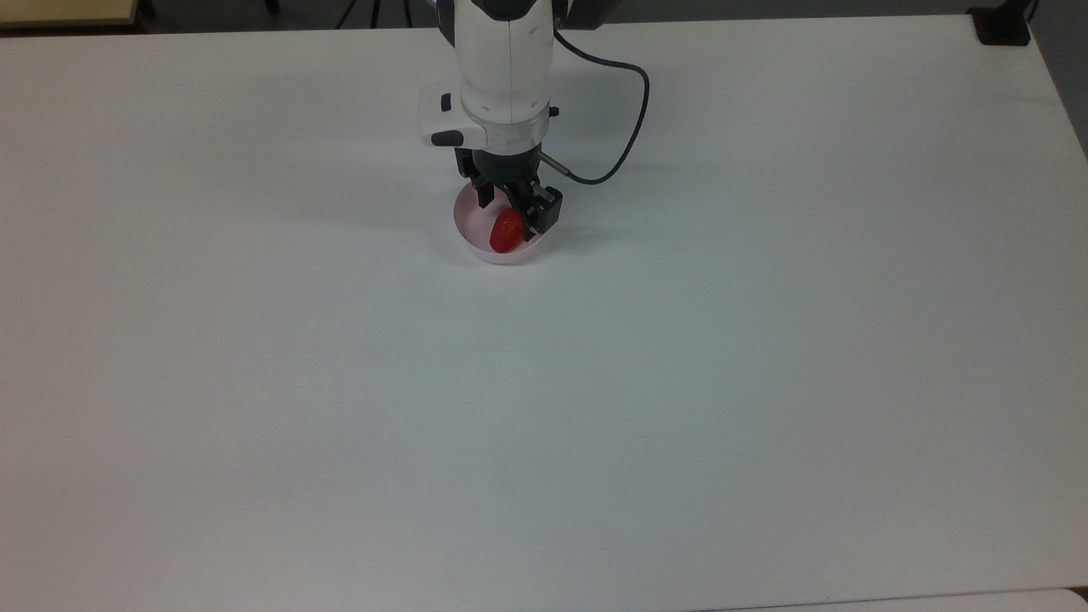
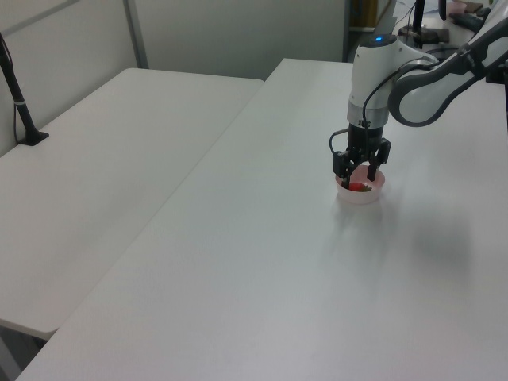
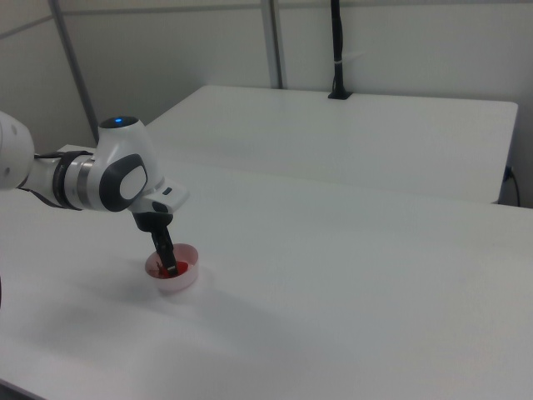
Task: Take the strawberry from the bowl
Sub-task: 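Close the gripper on the red strawberry inside the bowl, then lift the strawberry up out of the bowl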
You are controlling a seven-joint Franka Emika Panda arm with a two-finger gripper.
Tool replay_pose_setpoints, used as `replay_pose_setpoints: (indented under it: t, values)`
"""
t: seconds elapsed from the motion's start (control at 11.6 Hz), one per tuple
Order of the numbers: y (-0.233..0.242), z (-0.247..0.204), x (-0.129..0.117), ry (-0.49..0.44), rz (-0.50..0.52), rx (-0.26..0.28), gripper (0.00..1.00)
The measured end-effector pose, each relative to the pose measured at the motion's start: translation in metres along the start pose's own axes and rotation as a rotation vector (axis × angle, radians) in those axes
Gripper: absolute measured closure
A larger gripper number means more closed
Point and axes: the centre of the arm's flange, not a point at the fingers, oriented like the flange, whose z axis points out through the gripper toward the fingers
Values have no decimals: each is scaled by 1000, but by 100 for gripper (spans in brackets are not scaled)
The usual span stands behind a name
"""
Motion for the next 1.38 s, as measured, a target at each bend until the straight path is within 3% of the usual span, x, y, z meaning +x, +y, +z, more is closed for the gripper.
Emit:
replay_pose_setpoints:
  t: [0.52,0.69,0.78,0.86,1.38]
  values:
    - [0,23,1,-16,7,-9,25]
    - [2,25,4,-13,12,-6,30]
    - [2,25,5,-13,14,-6,41]
    - [2,23,6,-10,9,-3,59]
    - [0,-22,21,-16,-26,-24,59]
